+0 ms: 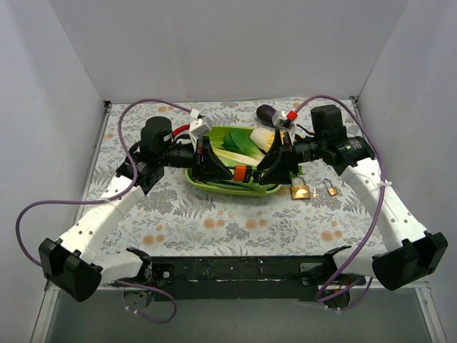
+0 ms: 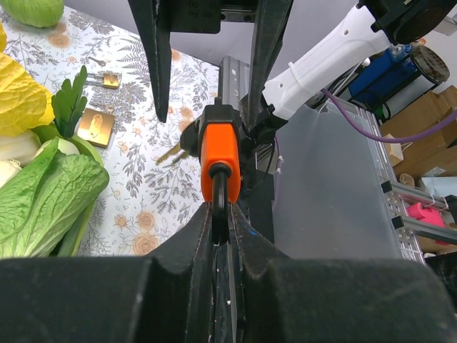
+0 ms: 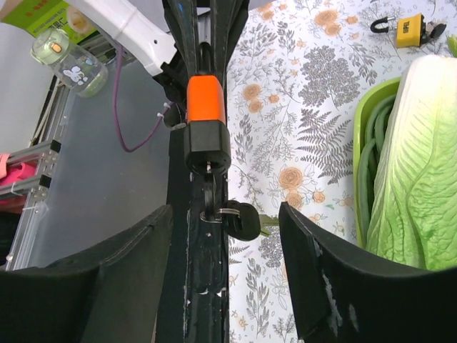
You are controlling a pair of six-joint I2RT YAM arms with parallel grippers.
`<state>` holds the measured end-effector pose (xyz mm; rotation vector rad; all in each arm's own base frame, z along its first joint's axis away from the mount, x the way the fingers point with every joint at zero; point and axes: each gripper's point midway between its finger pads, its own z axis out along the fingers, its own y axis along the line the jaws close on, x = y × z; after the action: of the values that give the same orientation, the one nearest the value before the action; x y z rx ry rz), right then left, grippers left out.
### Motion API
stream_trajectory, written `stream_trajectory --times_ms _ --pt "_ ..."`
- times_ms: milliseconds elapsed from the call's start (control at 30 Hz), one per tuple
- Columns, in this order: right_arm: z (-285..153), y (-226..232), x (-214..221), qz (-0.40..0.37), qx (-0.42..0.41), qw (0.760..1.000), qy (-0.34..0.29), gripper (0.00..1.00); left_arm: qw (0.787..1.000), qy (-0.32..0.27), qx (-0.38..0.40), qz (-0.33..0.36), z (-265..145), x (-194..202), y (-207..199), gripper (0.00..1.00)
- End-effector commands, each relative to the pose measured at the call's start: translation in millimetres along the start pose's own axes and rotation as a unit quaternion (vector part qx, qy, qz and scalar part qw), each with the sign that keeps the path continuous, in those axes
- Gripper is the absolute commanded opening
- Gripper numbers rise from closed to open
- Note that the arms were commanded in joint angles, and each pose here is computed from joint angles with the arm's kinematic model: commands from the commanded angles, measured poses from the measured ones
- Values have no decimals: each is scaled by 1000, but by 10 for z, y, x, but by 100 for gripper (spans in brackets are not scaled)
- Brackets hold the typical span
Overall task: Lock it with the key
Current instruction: Lock the lock, then place the key at the corner of the board.
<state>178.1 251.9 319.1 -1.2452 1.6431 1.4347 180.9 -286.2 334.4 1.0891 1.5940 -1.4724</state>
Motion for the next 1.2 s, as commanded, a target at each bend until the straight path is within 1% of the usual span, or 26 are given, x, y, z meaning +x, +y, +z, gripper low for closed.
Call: stream_trajectory --times_ms 0,100,200,233,300,333,367,400,500,600,633,700,767,833,867,967,1000,1067,1100,1133,1167 --pt "-14 106 -220 -22 -20 999 -21 65 999 -14 23 43 -13 -197 -144 0" --pt "29 72 -168 -19 -17 1000 -12 59 999 -12 25 44 14 -195 -143 0" --pt "52 54 -156 -21 -14 1000 -8 49 999 -11 26 43 29 -189 -147 0" --pt "58 51 -151 -21 -13 1000 -6 40 999 -11 26 44 29 -184 -144 0" --pt "58 39 -148 -18 -11 1000 -4 30 999 -12 26 45 23 -186 -155 0" --pt "58 29 -133 -15 -8 1000 -1 18 999 -11 26 45 27 -180 -154 0" --pt "54 15 -120 -24 -5 1000 2 10 999 -11 23 43 27 -169 -142 0" --pt "47 26 -80 -14 -4 1000 9 2 999 -12 21 44 26 -170 -139 0" --pt "26 -34 -2 -23 13 999 25 1 999 -12 12 40 21 -159 -102 0" --pt "-48 -89 77 -8 26 999 35 1 999 -15 3 34 -21 -157 -42 0" --pt "-128 -111 108 11 33 999 35 1 999 -17 -2 33 -51 -167 10 0" --pt "-209 -186 154 9 39 998 39 1 999 -18 -6 31 -98 -174 56 0" --pt "-347 -215 211 29 53 997 44 1 999 -20 -14 37 -155 -200 119 0" --pt "-493 -339 256 30 69 996 39 1 998 -24 -21 46 -186 -259 163 0" --pt "-559 -309 300 53 72 995 42 1 998 -24 -22 46 -188 -273 187 0" --pt "-899 -569 411 77 135 987 41 1 998 -23 -20 47 -185 -278 201 0" --pt "-1160 -699 448 87 184 979 27 1 998 -23 -20 47 -187 -274 195 0" --pt "-1440 -837 594 75 243 966 50 1 999 -23 -22 44 -189 -244 200 0" --pt "-1643 -903 674 79 281 955 56 1 999 -23 -21 43 -193 -230 198 0" --pt "-1816 -968 813 72 313 943 87 1 999 -22 -22 41 -194 -209 202 0" --pt "-1939 -994 896 75 333 935 98 1 999 -21 -21 41 -189 -196 201 0"
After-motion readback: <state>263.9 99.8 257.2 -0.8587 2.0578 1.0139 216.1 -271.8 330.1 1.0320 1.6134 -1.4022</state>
